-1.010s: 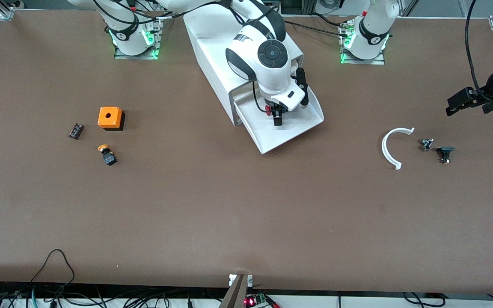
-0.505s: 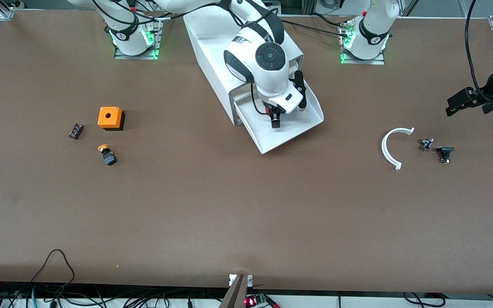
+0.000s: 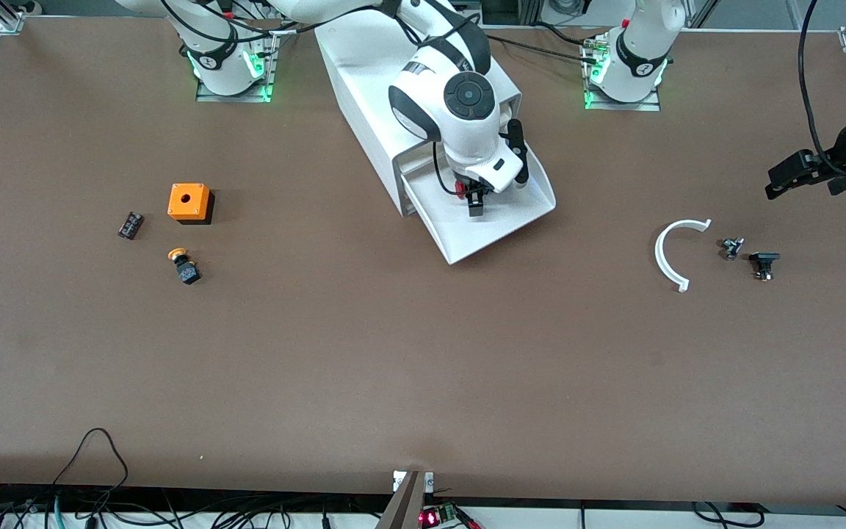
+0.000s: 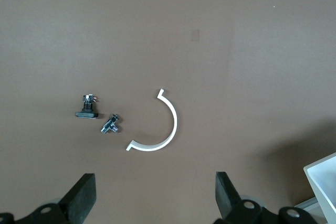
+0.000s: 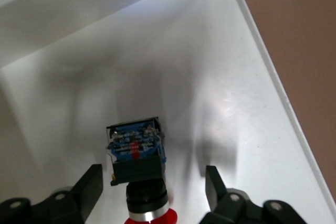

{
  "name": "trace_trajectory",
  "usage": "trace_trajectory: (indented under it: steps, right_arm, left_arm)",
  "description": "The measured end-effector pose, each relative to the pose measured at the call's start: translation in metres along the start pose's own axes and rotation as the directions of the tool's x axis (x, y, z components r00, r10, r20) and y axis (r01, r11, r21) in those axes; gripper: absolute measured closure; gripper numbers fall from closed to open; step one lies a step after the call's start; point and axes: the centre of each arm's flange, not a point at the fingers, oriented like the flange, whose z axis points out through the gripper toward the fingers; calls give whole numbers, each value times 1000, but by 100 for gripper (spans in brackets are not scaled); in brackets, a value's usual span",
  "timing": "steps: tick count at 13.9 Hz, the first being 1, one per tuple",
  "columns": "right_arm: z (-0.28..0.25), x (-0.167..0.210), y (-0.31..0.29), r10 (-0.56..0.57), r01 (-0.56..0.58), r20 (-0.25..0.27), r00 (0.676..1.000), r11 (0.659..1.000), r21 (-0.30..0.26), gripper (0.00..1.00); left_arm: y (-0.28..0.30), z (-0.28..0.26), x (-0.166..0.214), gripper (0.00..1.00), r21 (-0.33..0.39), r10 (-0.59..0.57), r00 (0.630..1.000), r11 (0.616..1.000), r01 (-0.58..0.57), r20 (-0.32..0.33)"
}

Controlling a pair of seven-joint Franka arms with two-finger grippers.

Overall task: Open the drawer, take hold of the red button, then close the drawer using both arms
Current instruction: 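Close the right gripper on the red-capped button, then lift the red button out of the drawer with the right gripper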

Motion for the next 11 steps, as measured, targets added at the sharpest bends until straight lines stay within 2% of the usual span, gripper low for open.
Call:
trace_trajectory:
  steps: [2, 3, 5, 6, 7, 11]
  right_arm:
    - [0, 3, -4, -6, 6, 0, 1000, 1000, 0, 38]
    - [1, 4, -5, -9, 9, 0, 1000, 1000, 0, 38]
    - [0, 7, -6, -12, 12, -5, 1000, 1000, -9, 53]
    - [-1, 8, -6, -13, 13, -8, 1000, 1000, -12, 54]
    - [-1, 9, -7, -15, 15, -9, 1000, 1000, -13, 59]
    - [-9, 10, -3, -13, 13, -24, 1000, 999, -31, 59]
  left_arm:
    - [0, 0, 0, 0, 0, 0, 1000, 1000, 0, 0]
    - [0, 0, 0, 0, 0, 0, 1000, 1000, 0, 0]
    - [0, 0, 0, 0, 0, 0, 1000, 1000, 0, 0]
    - [0, 0, 0, 0, 0, 0, 1000, 1000, 0, 0]
    - [0, 0, 0, 0, 0, 0, 1000, 1000, 0, 0]
    - [0, 0, 0, 0, 0, 0, 1000, 1000, 0, 0]
